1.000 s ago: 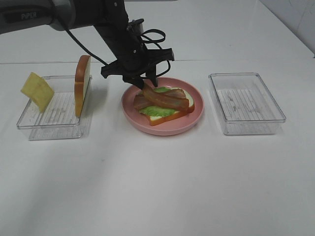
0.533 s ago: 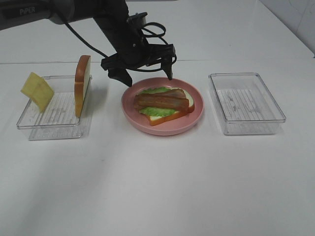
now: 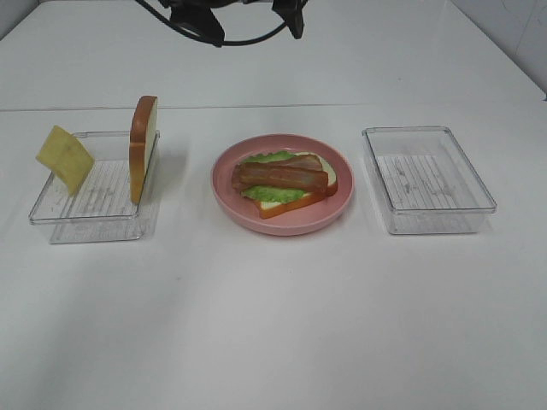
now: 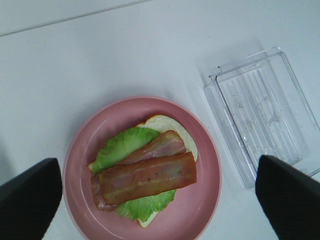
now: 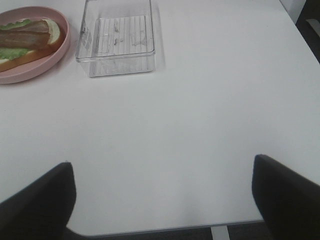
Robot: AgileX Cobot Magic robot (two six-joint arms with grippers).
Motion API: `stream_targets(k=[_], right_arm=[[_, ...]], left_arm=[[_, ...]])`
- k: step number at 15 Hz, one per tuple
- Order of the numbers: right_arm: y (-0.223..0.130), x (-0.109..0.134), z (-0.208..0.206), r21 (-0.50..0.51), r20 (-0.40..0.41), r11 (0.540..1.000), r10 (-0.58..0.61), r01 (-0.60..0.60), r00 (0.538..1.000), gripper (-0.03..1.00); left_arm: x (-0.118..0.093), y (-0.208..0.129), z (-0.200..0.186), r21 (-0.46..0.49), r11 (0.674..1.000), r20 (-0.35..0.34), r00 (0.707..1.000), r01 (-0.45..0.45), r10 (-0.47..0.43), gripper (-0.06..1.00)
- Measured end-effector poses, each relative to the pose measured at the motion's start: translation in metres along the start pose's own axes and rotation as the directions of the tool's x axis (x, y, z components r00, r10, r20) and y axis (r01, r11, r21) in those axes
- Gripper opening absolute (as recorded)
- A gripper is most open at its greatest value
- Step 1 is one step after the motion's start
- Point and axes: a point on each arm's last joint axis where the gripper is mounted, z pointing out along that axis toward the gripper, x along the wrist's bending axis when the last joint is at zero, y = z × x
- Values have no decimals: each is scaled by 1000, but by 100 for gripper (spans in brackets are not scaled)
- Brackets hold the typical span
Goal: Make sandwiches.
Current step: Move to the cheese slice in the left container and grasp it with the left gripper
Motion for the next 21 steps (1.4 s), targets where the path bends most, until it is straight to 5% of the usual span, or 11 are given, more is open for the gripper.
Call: stream_targets(k=[5, 8, 17, 21], right_arm=[[0, 0, 0, 0, 0, 1000, 0, 0, 1000, 92], [0, 0, 0, 0, 0, 1000, 0, 0, 1000, 92], [0, 0, 0, 0, 0, 1000, 0, 0, 1000, 92], [0, 0, 0, 0, 0, 1000, 0, 0, 1000, 92]], left_arm=[[-4, 9, -58, -94, 994, -66, 997, -50, 43, 97], [12, 7, -97, -114, 993, -107, 994, -34, 22, 97], [136, -57, -147, 55, 980, -294, 941, 194, -170, 97], [191, -82, -150, 95, 939, -252, 920, 332, -299, 97]])
